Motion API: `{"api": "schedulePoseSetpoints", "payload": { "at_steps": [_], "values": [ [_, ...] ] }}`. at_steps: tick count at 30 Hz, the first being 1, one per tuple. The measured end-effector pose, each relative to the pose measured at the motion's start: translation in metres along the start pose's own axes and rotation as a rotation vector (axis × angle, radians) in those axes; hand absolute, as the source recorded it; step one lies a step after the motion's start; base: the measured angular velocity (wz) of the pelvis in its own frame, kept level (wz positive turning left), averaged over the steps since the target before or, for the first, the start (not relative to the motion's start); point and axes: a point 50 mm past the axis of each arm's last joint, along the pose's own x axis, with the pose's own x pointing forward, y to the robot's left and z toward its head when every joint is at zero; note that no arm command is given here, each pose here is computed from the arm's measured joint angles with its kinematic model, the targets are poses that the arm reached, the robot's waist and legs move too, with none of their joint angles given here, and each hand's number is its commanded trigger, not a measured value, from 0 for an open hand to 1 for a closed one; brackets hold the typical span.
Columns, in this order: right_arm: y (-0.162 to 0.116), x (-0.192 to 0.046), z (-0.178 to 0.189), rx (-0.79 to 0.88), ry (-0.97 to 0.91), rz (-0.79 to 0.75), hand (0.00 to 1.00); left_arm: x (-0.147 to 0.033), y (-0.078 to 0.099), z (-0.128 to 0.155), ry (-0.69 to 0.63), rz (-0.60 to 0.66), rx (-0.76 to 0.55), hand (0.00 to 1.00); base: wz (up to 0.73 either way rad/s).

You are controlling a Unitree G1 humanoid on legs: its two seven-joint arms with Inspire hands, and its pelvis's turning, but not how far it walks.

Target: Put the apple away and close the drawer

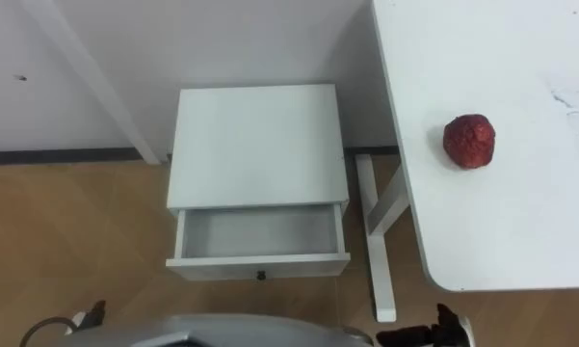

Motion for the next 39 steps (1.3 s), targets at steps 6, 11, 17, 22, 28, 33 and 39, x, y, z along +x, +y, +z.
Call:
{"api": "schedulePoseSetpoints", "payload": {
  "at_steps": [6, 11, 17, 22, 28, 33, 39],
  "values": [
    [0.000, 0.000, 0.001, 0.055, 0.005, 0.001, 0.00, -0.001, -0.001, -0.003, 0.007, -0.002, 0.009, 0.00, 0.00],
    [0.001, 0.000, -0.001, 0.223, 0.043, 0.009, 0.00, -0.002, -0.003, -0.012, 0.048, -0.004, 0.014, 0.00, 0.00],
    [-0.014, 0.000, -0.012, 0.743, 0.117, -0.079, 0.00, -0.003, 0.004, -0.020, 0.085, 0.029, -0.058, 0.00, -0.07],
    [-0.030, 0.001, -0.012, 1.248, 0.117, -0.182, 0.00, -0.003, 0.012, -0.026, 0.105, 0.062, -0.089, 0.00, -0.02],
    [-0.040, 0.001, -0.014, 1.610, 0.116, -0.255, 0.00, 0.000, 0.021, -0.018, 0.075, 0.099, -0.116, 0.00, -0.05],
    [-0.051, 0.002, -0.005, 1.756, 0.079, -0.284, 0.00, 0.000, 0.023, -0.019, 0.076, 0.104, -0.112, 0.00, -0.05],
    [-0.071, 0.003, 0.013, 1.985, 0.046, -0.327, 0.00, 0.000, 0.027, -0.017, 0.070, 0.121, -0.125, 0.00, -0.01]
  ]
}}
